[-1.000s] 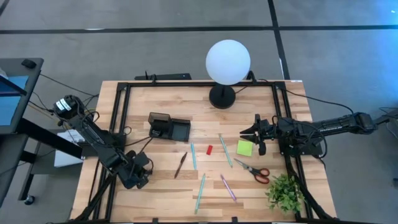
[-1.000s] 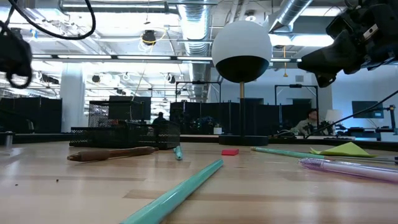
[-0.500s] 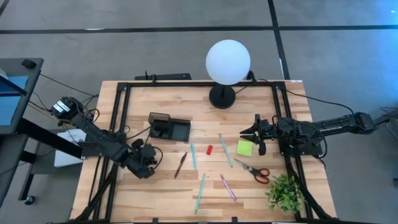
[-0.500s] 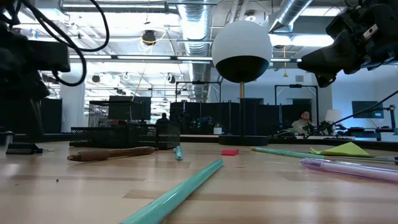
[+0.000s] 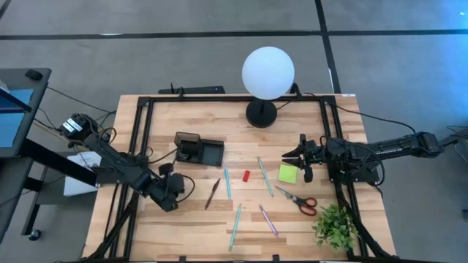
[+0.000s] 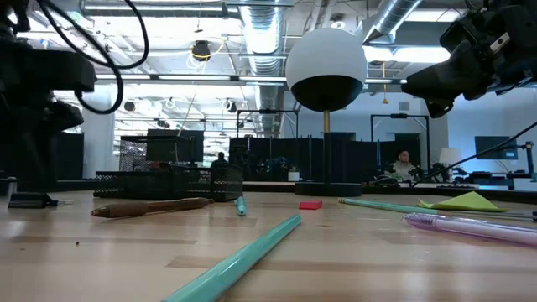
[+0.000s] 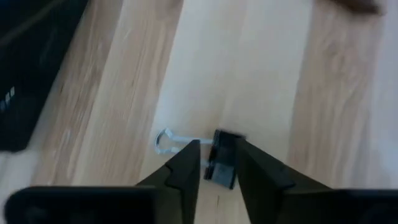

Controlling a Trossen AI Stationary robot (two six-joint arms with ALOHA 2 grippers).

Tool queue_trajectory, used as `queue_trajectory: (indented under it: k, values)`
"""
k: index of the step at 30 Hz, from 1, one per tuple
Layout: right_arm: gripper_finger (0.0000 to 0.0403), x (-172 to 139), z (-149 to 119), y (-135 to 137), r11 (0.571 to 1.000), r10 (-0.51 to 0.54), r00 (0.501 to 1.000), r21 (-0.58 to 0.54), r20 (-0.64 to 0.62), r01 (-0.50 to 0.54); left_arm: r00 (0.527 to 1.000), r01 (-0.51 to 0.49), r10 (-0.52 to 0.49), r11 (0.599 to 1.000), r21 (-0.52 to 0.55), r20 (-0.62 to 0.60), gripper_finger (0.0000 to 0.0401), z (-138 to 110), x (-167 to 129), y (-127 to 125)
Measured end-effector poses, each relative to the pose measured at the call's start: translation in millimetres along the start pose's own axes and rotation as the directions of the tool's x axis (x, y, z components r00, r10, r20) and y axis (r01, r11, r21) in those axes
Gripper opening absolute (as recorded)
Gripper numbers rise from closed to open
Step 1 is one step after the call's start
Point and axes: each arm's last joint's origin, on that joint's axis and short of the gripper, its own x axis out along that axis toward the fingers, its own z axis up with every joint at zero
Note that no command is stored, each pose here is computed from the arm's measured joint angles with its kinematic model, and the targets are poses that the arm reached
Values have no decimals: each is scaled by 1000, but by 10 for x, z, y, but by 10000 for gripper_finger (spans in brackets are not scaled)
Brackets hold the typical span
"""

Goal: Pick and place office supplies into organizer
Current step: Put the black binder clip into the black desk organizer

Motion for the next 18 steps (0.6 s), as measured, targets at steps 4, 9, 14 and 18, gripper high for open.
queue_trajectory:
  k: [4, 9, 14, 18]
  values:
    - [77, 0, 0, 0, 1000, 0, 1000, 0, 0, 0, 1000, 23, -23, 999, 44, 10, 141, 55, -39, -39]
    - [77, 0, 0, 0, 1000, 0, 1000, 0, 0, 0, 998, 53, -52, 998, 43, -23, 166, 43, -39, -47]
    - [77, 0, -1, 0, 1000, 0, 1000, 0, -1, 0, 998, 14, -11, 998, 55, -56, 169, 9, 24, -45]
    - [77, 0, -1, 0, 1000, 0, 1000, 0, -1, 0, 994, -30, 39, 996, 81, -105, 169, -61, 149, -44]
